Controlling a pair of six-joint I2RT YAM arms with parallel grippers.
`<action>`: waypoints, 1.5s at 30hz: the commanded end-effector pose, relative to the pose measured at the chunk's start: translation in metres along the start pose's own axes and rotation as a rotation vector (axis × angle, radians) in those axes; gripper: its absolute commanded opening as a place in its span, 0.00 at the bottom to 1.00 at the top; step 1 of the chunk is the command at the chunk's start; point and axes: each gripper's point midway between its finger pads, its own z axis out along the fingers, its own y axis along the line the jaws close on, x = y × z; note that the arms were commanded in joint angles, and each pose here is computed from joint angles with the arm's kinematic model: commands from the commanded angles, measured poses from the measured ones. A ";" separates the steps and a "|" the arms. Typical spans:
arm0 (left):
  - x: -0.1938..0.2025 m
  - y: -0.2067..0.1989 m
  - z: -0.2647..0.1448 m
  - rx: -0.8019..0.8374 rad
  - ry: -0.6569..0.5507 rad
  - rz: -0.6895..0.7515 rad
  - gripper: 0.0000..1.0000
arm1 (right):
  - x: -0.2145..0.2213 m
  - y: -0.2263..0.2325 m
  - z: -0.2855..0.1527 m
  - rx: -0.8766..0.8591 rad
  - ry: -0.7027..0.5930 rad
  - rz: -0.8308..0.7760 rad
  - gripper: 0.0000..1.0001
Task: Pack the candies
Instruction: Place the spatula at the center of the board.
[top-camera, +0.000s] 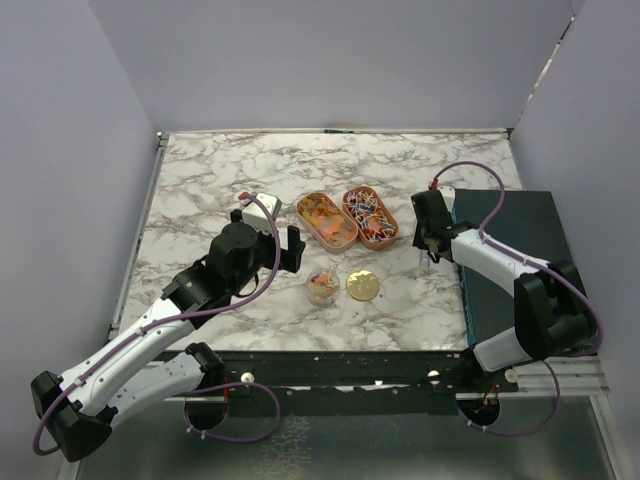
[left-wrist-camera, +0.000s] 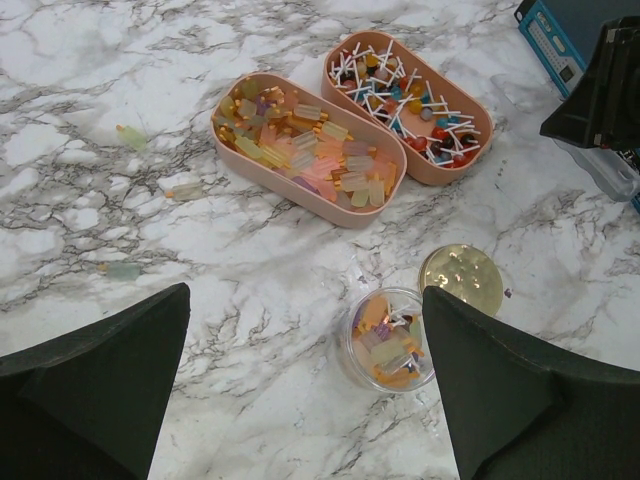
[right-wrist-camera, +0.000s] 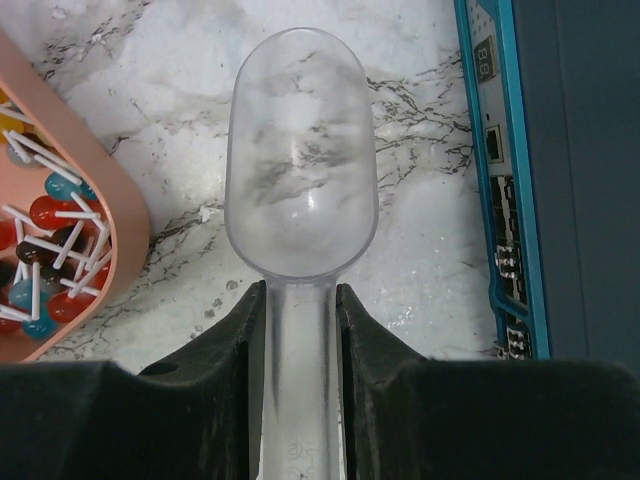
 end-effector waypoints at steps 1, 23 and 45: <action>0.002 0.006 0.001 -0.031 0.004 0.003 0.99 | 0.011 0.000 0.013 -0.009 0.027 0.030 0.10; 0.003 0.005 0.002 -0.023 0.007 0.001 0.99 | -0.004 -0.006 0.002 -0.014 0.009 0.042 0.45; 0.002 0.006 0.001 -0.029 0.004 0.001 0.99 | -0.032 0.039 -0.073 -0.396 -0.052 -0.007 0.84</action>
